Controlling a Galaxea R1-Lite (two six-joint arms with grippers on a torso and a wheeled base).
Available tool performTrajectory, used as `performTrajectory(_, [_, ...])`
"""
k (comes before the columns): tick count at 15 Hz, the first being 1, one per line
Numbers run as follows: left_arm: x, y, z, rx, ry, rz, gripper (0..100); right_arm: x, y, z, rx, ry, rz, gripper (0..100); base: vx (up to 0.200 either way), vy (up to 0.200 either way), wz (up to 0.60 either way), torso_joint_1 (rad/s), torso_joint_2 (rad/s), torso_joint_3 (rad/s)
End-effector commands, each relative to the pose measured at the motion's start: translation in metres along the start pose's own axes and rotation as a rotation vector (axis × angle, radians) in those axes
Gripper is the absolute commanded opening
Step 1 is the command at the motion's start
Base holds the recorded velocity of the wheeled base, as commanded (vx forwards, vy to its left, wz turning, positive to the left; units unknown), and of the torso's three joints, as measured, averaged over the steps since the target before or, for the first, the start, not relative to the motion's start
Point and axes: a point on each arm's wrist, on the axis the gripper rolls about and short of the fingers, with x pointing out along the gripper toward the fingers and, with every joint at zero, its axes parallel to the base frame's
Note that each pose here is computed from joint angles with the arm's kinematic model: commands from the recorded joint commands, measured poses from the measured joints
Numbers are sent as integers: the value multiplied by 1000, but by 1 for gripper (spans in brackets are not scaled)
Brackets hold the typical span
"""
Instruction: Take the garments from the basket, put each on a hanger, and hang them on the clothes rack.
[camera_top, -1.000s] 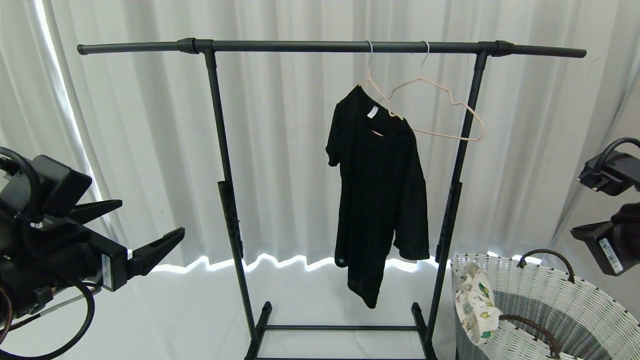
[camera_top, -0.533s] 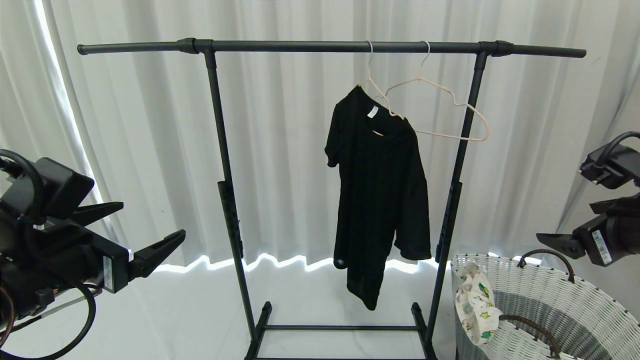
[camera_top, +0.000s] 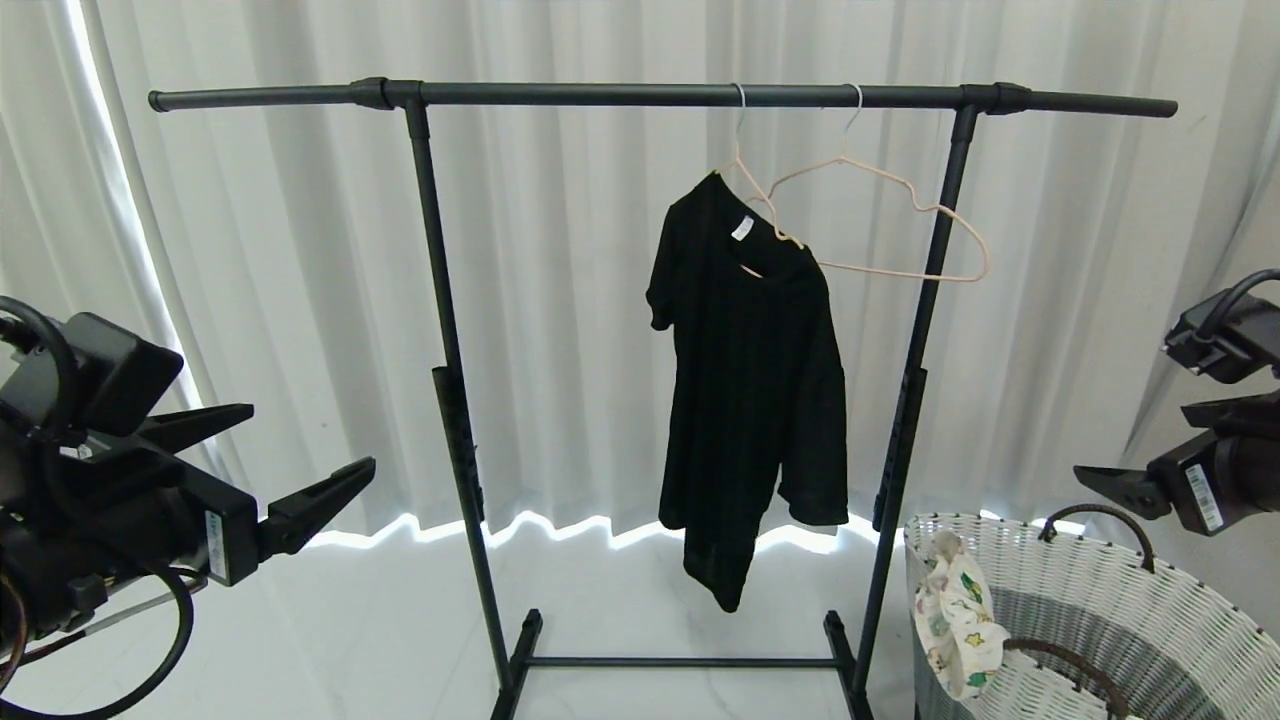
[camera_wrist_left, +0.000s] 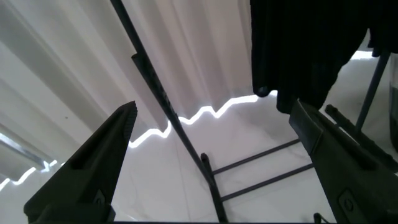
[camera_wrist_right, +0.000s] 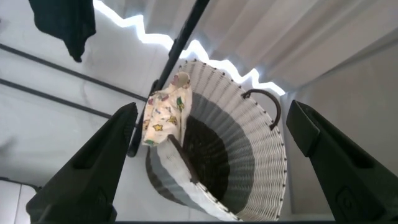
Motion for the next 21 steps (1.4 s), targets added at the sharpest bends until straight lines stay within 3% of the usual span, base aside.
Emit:
performTrajectory(1, [2,0,-1,-1,9,-3,100,0,0,0,0,0,-1,100,200,0,0,2,7,7])
performTrajectory(4, [1,0,0,-1,4,-1,100,3,-2,-3,6,17,-10,100,200,0,0,7,2,2])
performTrajectory(7, [2,0,0,3,7,-4,100,27,-12,-23,4,140,-44,100,200,0,0,-1,-1,2])
performTrajectory(10, [2,-1,-3,3,15,-7,100,65,-20,-46,32,231,-75,100,0,0,0,0,0,0])
performTrajectory(17, [4,-1,-3,6,19,-6,100,155,-7,-95,28,363,-31,100,0,0,0,0,0,0])
performTrajectory(21, [0,-1,-1,59,6,3,100,197,-11,-134,-37,444,-21,100,0,0,0,0,0,0])
